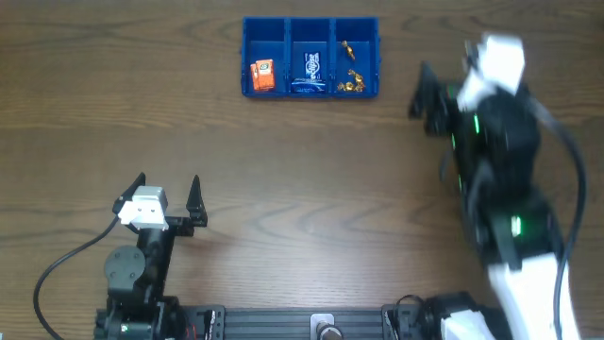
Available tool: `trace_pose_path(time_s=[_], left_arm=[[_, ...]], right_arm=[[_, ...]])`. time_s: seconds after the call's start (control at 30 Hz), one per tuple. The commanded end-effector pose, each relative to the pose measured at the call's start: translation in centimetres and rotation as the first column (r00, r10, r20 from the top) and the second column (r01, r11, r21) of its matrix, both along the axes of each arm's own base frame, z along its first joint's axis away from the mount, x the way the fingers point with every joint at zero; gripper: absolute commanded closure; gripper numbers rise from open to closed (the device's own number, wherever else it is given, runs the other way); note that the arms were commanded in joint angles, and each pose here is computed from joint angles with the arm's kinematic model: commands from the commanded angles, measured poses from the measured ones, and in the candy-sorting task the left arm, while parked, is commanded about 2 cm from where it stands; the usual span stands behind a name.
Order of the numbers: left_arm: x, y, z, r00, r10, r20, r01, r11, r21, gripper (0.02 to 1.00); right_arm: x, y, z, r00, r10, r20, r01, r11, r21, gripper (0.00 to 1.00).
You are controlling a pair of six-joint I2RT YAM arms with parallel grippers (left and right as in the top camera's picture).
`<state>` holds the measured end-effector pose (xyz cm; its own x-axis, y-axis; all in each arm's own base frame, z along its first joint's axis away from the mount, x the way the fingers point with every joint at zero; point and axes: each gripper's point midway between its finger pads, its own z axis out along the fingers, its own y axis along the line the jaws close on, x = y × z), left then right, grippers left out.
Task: Sort Candies Into Trays
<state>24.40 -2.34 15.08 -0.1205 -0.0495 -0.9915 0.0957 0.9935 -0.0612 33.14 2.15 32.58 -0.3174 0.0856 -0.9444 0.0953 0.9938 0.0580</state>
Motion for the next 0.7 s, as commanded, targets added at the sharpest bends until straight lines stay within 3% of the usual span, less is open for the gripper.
trace_pose_path(time_s=[0.03, 0.2, 0.37, 0.43, 0.7], left_arm=[[-0.1, -0.1, -1.6, 0.999, -0.013, -0.049, 0.013, 1.0, 0.015, 0.023], [-0.1, -0.1, -1.6, 0.999, -0.013, -0.049, 0.013, 1.0, 0.015, 0.02], [-0.1, -0.1, -1.6, 0.999, -0.013, -0.049, 0.013, 1.0, 0.015, 0.02], [-0.1, -0.1, -1.6, 0.999, -0.013, -0.049, 0.013, 1.0, 0.015, 0.023], [-0.1, -0.1, -1.6, 0.999, -0.013, -0.049, 0.013, 1.0, 0.015, 0.02]], right_arm=[[-4.8, -2.2, -7.2, 1.0, -0.001, 0.01, 0.001, 1.0, 0.006, 0.001], [-8.0, -2.6, -10.3, 0.99, 0.013, 0.141, -0.018, 0.999, 0.031, 0.001], [-9.0, -0.8, -13.8, 0.976, 0.097, 0.193, -0.116, 0.989, 0.093, 0.001], [-8.8, -0.8, -14.8, 0.973, 0.075, 0.217, -0.109, 0.983, 0.15, 0.001], [-8.3, -2.0, -17.6, 0.973, 0.019, 0.229, -0.054, 0.987, 0.148, 0.001]])
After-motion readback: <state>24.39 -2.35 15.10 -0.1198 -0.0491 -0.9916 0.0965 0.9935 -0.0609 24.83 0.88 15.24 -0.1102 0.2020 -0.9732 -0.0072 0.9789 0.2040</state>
